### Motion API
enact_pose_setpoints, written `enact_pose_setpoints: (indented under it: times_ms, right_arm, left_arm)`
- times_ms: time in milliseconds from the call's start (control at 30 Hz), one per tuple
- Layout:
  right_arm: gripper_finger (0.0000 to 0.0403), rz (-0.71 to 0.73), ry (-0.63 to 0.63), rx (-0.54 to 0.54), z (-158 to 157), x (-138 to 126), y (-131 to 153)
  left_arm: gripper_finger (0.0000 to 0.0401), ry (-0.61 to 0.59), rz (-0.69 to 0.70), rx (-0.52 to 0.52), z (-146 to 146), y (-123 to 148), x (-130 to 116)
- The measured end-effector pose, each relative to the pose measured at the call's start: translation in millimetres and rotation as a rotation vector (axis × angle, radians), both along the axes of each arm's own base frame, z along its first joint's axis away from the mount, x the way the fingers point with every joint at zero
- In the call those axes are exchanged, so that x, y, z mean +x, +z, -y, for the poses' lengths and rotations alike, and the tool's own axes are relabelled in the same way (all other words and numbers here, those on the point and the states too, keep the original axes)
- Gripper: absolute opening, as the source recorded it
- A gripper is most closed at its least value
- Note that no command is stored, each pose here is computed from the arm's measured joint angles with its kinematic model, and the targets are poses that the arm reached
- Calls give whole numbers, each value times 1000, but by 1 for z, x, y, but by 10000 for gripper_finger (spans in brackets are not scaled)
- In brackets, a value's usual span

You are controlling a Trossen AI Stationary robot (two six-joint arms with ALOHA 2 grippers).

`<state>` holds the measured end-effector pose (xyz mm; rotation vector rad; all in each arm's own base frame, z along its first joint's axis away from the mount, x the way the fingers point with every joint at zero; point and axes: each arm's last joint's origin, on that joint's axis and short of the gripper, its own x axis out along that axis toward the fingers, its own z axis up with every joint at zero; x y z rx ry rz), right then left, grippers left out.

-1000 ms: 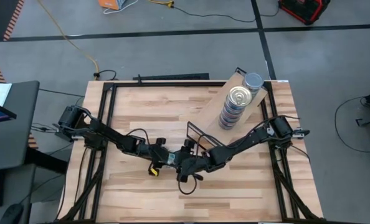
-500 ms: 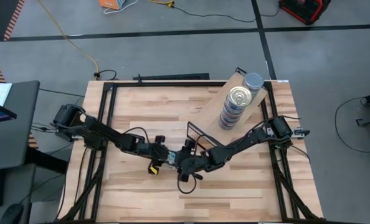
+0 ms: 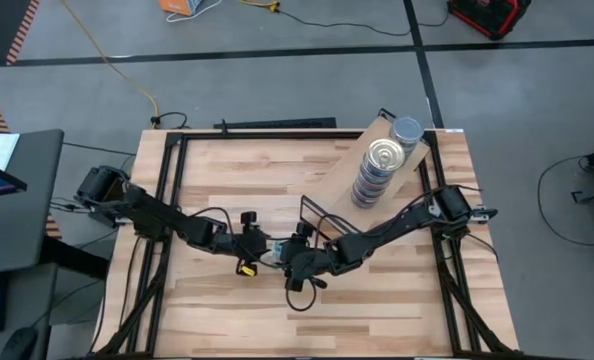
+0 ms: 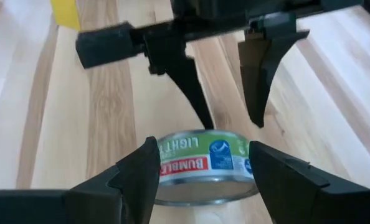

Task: Stack canned seafood by type on shelf
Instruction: Stack the green tuna can on the shelf

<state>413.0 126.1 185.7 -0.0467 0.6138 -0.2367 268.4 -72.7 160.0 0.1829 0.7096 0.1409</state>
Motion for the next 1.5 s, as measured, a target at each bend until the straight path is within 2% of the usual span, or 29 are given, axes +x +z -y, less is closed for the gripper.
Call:
enact_pose_setpoints:
  times_ms: [133, 267, 433, 600, 767, 933, 1067, 1200, 1500]
  right_arm:
    - [271, 16, 6, 0, 1, -3, 10]
    - [271, 29, 8, 5, 0, -8, 24]
    - [271, 28, 19, 5, -4, -12, 28]
    - [271, 25, 17, 9, -4, -12, 27]
    - [271, 11, 23, 2, -4, -15, 31]
    - [271, -8, -31, 39, -1, -41, 64]
    - [271, -40, -109, 28, -3, -71, 87]
    - [271, 1, -139, -6, -14, -102, 112]
    - [271, 170, -194, -161, -38, -156, 149]
  left_arm:
    - [193, -5, 23, 5, 2, 8, -4]
    - [207, -3, 81, -20, 0, 28, -12]
    - [208, -65, 150, -59, 2, 50, -22]
    - [208, -115, 165, -62, 8, 55, -27]
    - [208, -112, 191, -65, 9, 65, -24]
    - [208, 80, 267, -175, 10, 79, -15]
    - [211, 121, 194, -203, 18, 70, -7]
    - [219, 185, 183, -253, 33, 66, 3]
    - [220, 416, 165, -210, 79, 69, 37]
